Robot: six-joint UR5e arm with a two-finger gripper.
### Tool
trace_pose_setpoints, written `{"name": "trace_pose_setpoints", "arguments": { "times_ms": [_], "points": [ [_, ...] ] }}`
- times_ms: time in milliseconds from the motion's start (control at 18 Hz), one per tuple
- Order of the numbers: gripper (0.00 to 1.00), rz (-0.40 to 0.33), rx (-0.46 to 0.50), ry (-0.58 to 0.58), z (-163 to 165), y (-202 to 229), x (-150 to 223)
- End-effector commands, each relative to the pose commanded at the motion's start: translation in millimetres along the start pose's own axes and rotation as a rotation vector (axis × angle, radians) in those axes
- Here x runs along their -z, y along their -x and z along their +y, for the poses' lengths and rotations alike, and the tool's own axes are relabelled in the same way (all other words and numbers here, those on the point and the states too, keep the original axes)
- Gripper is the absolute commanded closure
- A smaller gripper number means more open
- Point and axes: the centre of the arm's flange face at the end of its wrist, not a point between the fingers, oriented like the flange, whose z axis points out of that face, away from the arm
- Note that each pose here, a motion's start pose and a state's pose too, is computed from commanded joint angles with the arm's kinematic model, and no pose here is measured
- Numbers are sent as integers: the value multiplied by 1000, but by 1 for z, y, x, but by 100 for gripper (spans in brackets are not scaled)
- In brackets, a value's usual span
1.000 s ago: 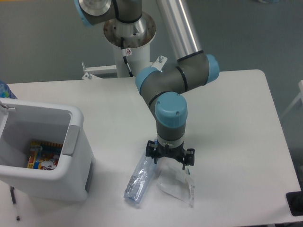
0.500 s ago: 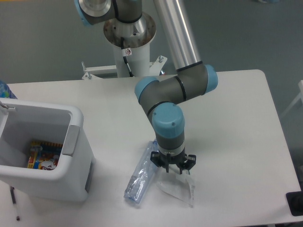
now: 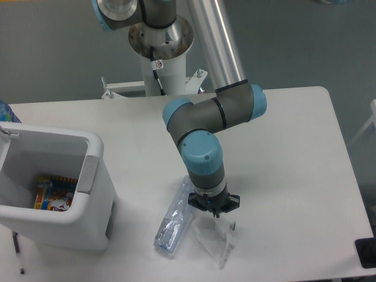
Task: Place the trash in the trash can
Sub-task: 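Close the gripper on the clear plastic bag, then lift the bag and carry it over the white bin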
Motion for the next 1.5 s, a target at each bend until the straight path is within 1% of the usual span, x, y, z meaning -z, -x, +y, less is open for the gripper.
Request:
{"name": "trace_pose_setpoints", "arguments": {
  "times_ms": [111, 167, 389, 500, 722, 889, 1056, 1167, 1389, 1500],
  "points": [
    [100, -9, 51, -28, -9, 6, 12],
    [100, -1, 71, -50, -15, 8, 19],
    [100, 91, 169, -147, -33, 12, 41],
    [100, 125, 201, -183, -37, 14, 53],
    [100, 188, 209, -252, -38, 10, 85],
    [100, 237, 223, -314, -37, 6, 119],
    [100, 264, 243, -377, -33, 1, 162],
    [100, 294, 244, -429, -27, -5, 196],
    [100, 307, 219, -502, -17, -16, 244],
    [100, 320, 198, -537, -12, -28, 270]
  ]
}}
